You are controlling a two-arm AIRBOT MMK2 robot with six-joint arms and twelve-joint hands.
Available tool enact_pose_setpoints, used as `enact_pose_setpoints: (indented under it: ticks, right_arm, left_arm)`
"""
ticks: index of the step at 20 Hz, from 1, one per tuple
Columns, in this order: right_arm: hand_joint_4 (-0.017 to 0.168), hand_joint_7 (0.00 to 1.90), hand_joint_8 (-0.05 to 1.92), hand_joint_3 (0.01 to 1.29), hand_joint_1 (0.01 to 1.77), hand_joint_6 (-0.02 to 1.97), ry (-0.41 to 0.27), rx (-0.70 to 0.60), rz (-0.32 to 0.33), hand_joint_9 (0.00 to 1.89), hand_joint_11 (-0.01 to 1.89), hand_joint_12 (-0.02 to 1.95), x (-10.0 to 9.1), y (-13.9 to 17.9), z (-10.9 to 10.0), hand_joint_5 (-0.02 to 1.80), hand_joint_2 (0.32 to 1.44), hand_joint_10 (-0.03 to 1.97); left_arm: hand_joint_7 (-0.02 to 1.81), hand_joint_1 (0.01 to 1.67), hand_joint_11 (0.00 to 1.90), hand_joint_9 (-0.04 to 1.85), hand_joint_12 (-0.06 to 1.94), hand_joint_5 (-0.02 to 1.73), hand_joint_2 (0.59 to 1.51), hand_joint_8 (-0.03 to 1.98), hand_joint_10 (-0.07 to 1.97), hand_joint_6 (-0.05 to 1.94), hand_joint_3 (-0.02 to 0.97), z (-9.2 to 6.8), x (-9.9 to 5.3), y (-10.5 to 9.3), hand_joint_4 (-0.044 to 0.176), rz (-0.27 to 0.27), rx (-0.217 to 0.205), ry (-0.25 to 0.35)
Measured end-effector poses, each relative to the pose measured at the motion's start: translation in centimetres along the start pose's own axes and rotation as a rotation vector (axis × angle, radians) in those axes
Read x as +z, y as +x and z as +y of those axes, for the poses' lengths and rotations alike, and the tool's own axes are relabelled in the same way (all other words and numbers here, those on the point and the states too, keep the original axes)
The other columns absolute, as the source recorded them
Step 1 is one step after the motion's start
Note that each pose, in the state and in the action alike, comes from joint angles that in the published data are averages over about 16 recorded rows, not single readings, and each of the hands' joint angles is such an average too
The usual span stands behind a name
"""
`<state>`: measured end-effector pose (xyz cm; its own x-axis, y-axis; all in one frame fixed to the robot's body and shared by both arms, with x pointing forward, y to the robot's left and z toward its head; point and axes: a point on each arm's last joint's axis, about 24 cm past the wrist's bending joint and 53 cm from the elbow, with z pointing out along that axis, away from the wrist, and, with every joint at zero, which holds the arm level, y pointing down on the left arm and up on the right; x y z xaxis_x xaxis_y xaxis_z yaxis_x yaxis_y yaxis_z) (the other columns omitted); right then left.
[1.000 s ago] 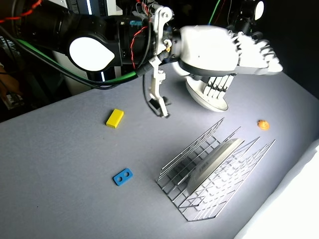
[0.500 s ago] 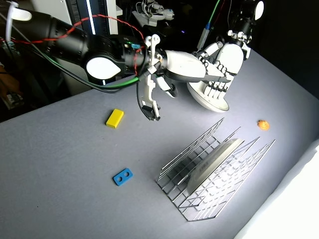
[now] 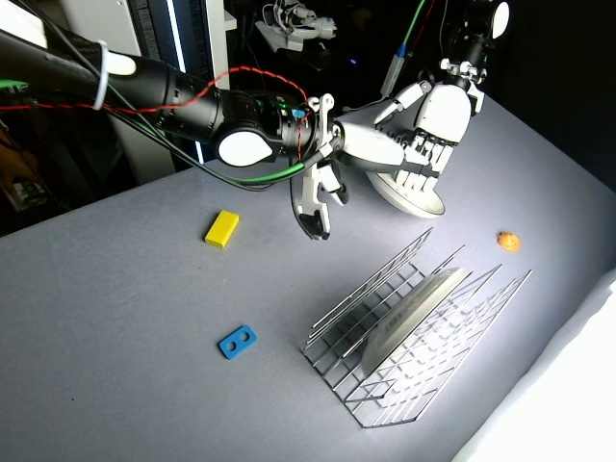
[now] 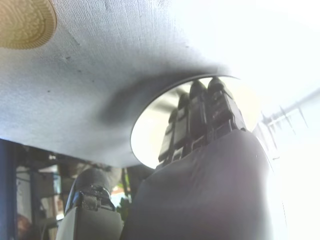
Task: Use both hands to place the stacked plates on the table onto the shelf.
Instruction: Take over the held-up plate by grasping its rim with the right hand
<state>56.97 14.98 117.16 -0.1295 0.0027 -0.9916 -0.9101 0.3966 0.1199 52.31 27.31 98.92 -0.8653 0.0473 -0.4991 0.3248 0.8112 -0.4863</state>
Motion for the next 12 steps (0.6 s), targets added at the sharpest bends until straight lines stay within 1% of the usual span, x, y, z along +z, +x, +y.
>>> enact_pose_setpoints:
  ticks: [3, 7, 8, 12]
  right_arm:
    - [0.005, 0.08, 0.01, 0.01, 1.19, 0.03, -0.007, -0.012, 0.012, 0.06, 0.02, 0.33, 1.1, 0.8, 0.4, 0.11, 0.92, 0.01]
    - [0.004, 0.24, 0.03, 0.01, 1.23, 0.05, -0.016, -0.020, 0.015, 0.23, 0.09, 0.65, 2.3, 1.3, 0.9, 0.26, 0.98, 0.07]
    - [0.003, 0.29, 0.06, 0.01, 1.24, 0.07, -0.018, -0.019, 0.013, 0.28, 0.13, 0.73, 2.6, 1.3, 1.0, 0.30, 0.99, 0.12]
    - [-0.001, 0.49, 0.22, 0.01, 1.27, 0.23, -0.025, -0.019, -0.001, 0.49, 0.30, 1.06, 3.3, 1.2, 1.5, 0.47, 1.02, 0.44]
  left_arm:
    - [0.12, 0.01, 0.01, 0.11, 0.08, 0.06, 1.105, -0.01, 0.01, -0.04, 0.015, 0.0, 0.0, 0.0, 0.004, 0.000, -0.002, -0.001]
    - [0.12, 0.01, 0.01, 0.11, 0.08, 0.06, 1.102, -0.01, 0.01, -0.04, 0.015, 0.1, 0.0, 0.0, 0.004, -0.001, -0.004, -0.003]
    - [0.12, 0.01, 0.01, 0.11, 0.08, 0.06, 1.102, -0.01, 0.01, -0.04, 0.015, 0.1, 0.0, 0.0, 0.004, -0.002, -0.004, -0.003]
    - [0.11, 0.01, 0.01, 0.10, 0.06, 0.06, 1.103, -0.01, 0.01, -0.04, 0.015, 0.2, 0.0, 0.0, 0.004, -0.003, -0.006, -0.006]
